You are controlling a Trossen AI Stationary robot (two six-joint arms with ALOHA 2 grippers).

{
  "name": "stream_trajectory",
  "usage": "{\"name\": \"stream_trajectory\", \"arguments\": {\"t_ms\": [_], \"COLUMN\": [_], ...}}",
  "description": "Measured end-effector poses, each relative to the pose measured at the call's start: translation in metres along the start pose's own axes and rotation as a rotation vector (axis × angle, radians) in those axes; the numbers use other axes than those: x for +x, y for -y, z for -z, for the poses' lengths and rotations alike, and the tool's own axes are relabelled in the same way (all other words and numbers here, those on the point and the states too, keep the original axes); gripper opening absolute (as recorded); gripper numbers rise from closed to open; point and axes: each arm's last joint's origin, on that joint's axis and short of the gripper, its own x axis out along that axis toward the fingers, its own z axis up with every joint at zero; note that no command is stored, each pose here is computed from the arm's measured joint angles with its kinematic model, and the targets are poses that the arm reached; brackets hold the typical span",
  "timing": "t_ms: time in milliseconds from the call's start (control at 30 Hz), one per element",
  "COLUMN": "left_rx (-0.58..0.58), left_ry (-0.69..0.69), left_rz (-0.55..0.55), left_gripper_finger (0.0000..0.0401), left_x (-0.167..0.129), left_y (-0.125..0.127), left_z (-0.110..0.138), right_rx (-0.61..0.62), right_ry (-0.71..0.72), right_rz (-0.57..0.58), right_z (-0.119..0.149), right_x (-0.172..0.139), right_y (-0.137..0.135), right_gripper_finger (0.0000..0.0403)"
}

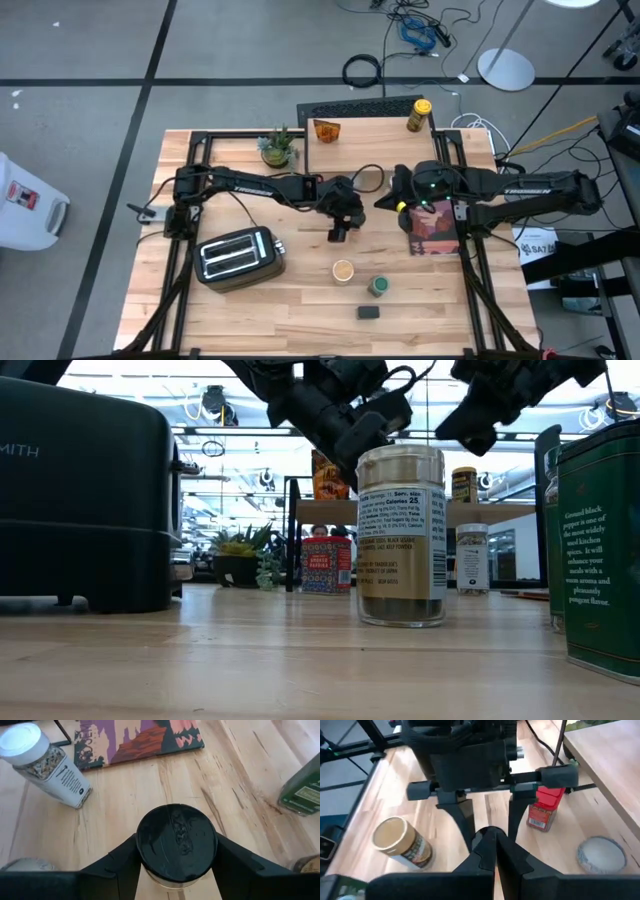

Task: Shelf spices
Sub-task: Put the black seasoning bottle on the shelf

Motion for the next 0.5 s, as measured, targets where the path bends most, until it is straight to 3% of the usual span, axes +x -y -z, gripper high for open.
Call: {"name": "stream_trajectory", "arguments": {"t_ms": [233,500], "left_rx": [0.007,0.007], "left_ry": [0.044,0.121], "left_rz": [-0.022,-0.103], "left_gripper_finger": [0.0204,0.0204], "left_x": [-0.024,-0.074], "left_y": [0.000,-0.002], "left_z": [-0.015,-0.041], "right_rx": [0.058,0.055], "right_ry": [-0.008,-0.068], "right_rz": [0.000,-0.006], "right_z": [0.005,0.011], "right_x": [-0.021,-0.020], "right_y": [-0.002,-0.009], "right_gripper_finger": [0.0000,0.0000]}}
